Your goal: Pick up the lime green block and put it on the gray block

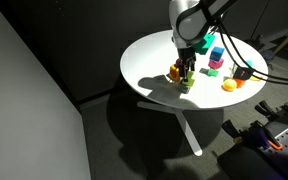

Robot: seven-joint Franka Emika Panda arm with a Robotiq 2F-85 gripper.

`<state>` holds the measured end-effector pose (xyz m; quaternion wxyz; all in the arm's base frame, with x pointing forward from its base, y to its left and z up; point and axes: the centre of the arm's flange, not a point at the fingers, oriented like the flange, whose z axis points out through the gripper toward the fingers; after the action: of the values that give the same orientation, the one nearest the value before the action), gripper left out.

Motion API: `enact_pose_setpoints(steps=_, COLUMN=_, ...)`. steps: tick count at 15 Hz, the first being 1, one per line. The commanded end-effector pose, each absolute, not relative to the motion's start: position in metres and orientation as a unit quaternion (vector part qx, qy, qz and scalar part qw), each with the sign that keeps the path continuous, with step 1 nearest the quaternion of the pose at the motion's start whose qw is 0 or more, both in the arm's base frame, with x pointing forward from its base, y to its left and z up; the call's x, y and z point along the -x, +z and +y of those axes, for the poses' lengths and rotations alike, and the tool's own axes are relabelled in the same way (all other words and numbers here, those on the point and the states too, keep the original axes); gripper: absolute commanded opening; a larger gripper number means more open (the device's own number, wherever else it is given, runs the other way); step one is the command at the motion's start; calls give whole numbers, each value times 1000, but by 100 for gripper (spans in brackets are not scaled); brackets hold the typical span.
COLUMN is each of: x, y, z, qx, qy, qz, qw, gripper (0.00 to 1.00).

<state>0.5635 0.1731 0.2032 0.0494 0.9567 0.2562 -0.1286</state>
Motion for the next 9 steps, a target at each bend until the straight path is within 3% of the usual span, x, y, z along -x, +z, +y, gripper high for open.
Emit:
enact_pose_setpoints(steps=1, x=-563, y=203, z=173, qx=-957, qy=-129, qz=256, qw=49, gripper=100)
enact_pose_setpoints(steps=9, x=-557, y=197, z=168, qx=-957, qy=-134, qz=254, qw=47, gripper=100)
